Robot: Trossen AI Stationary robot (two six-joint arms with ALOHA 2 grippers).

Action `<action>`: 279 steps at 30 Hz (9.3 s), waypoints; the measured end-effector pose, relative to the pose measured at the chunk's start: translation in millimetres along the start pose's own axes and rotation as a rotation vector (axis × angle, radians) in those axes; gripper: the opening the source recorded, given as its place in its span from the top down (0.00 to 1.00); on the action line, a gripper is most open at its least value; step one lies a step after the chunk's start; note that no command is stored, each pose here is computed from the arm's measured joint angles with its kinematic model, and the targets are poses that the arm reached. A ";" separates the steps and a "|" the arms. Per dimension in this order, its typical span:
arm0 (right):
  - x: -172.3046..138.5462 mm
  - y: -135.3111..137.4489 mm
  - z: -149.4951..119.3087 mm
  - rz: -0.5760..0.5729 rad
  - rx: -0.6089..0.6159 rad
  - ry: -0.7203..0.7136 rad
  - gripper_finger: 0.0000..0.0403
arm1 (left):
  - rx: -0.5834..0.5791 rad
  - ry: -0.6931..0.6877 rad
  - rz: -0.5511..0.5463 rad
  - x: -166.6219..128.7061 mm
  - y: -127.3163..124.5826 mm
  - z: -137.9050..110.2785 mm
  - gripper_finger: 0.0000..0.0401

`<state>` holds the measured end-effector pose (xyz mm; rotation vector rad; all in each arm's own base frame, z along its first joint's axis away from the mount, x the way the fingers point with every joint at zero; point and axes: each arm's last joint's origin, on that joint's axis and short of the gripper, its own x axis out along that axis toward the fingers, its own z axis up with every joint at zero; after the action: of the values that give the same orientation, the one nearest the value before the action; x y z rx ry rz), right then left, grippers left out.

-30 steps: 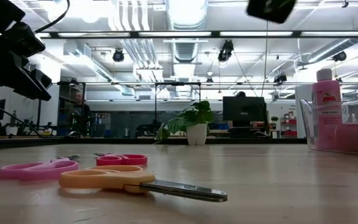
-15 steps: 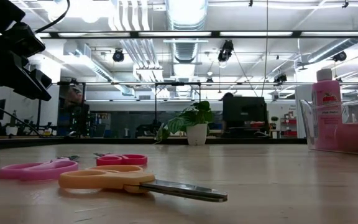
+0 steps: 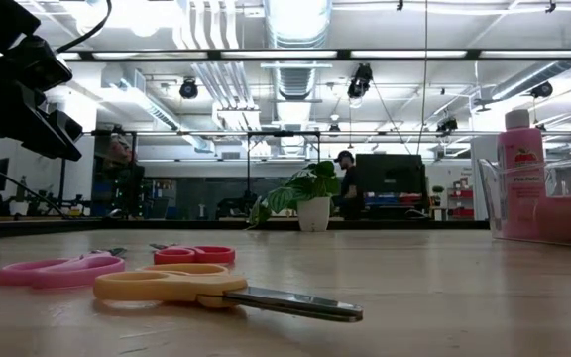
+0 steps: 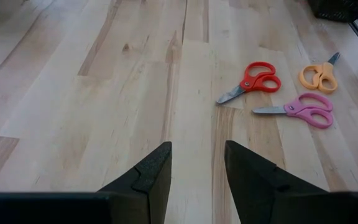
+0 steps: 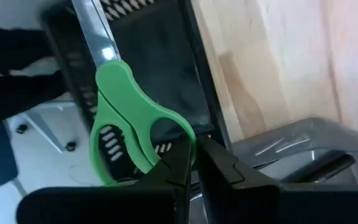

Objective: Pick & Place Paint Supplies
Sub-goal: Put the green scissors into the black bin, then put the red scissors into the black bin

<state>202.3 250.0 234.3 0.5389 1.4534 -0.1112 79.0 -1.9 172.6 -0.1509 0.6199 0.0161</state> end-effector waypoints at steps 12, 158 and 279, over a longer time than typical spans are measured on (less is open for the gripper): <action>43.6 11.4 -2.7 -0.009 -0.004 0.015 0.96 | 0.000 0.000 0.000 0.0 0.0 0.0 0.63; 92.9 -39.6 299.8 -0.164 0.288 -0.244 0.74 | 0.000 -0.001 0.000 -0.1 0.0 0.1 0.63; 47.8 -11.9 -10.2 0.091 0.009 -0.005 0.98 | 0.000 0.000 0.000 0.0 0.0 0.0 0.63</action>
<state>194.9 255.7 184.9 0.6103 1.4221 -0.0471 79.0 -1.9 172.7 -0.1509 0.6197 0.0164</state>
